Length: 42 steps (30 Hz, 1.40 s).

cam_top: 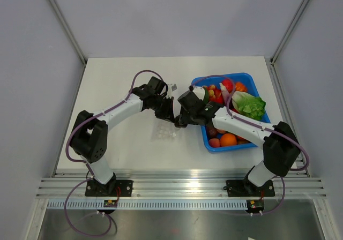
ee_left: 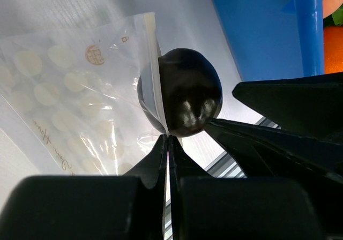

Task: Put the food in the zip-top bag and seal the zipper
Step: Place the fake fruit in the zipper food storage bag.

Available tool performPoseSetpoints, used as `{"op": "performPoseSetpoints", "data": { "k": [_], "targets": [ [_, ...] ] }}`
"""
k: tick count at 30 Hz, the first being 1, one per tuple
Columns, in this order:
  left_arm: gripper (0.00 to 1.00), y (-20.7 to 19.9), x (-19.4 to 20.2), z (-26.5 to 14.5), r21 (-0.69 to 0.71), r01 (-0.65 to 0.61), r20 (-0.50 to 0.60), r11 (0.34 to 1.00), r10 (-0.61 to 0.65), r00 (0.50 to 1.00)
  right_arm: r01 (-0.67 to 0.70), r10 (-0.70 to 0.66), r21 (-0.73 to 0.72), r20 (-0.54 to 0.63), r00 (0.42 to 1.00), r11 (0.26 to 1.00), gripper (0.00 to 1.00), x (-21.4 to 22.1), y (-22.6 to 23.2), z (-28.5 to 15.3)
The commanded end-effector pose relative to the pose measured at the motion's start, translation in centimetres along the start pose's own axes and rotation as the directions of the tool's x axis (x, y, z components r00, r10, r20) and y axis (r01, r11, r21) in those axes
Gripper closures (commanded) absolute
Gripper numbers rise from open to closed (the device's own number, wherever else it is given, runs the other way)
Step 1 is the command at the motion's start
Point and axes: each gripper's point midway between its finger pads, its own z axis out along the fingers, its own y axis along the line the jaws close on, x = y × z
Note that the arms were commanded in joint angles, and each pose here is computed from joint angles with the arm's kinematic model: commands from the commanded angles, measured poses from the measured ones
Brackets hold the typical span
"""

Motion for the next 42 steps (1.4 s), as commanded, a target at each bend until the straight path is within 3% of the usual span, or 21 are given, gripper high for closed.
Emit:
{"op": "performPoseSetpoints", "data": {
  "k": [1,7,10,15,30,42],
  "targets": [
    [1.00,-1.2,-1.1,-0.3,0.044,-0.030,0.034,0.999,0.028,0.999,-0.032,0.036,-0.041,0.087,0.996,0.999,0.51,-2.3,0.8,-2.4],
    [1.00,-1.3,-1.1,-0.4,0.046,-0.028,0.034,0.999,0.027,0.999,-0.036,0.038,-0.020,0.111,0.993,0.999,0.50,-2.9,0.4,-2.7],
    [1.00,-1.3,-1.1,-0.5,0.045,-0.030,0.035,0.999,0.028,0.999,-0.044,0.039,0.040,0.127,0.991,0.998,0.60,-3.0,-0.8,-2.6],
    [1.00,-1.4,-1.2,-0.5,0.045,-0.033,0.037,0.998,0.031,0.999,-0.015,0.000,0.145,0.102,0.995,0.989,0.88,-2.3,-2.3,-1.2],
    [1.00,-1.5,-1.2,-0.8,0.050,-0.040,0.043,0.998,0.037,0.998,0.024,-0.031,0.201,0.030,0.999,0.979,0.89,-0.3,-2.6,1.9],
    [1.00,-1.9,-1.1,-0.8,0.073,-0.043,0.034,0.996,0.041,0.999,0.041,-0.045,0.098,0.039,0.998,0.994,0.90,-0.7,-0.5,2.4]
  ]
}}
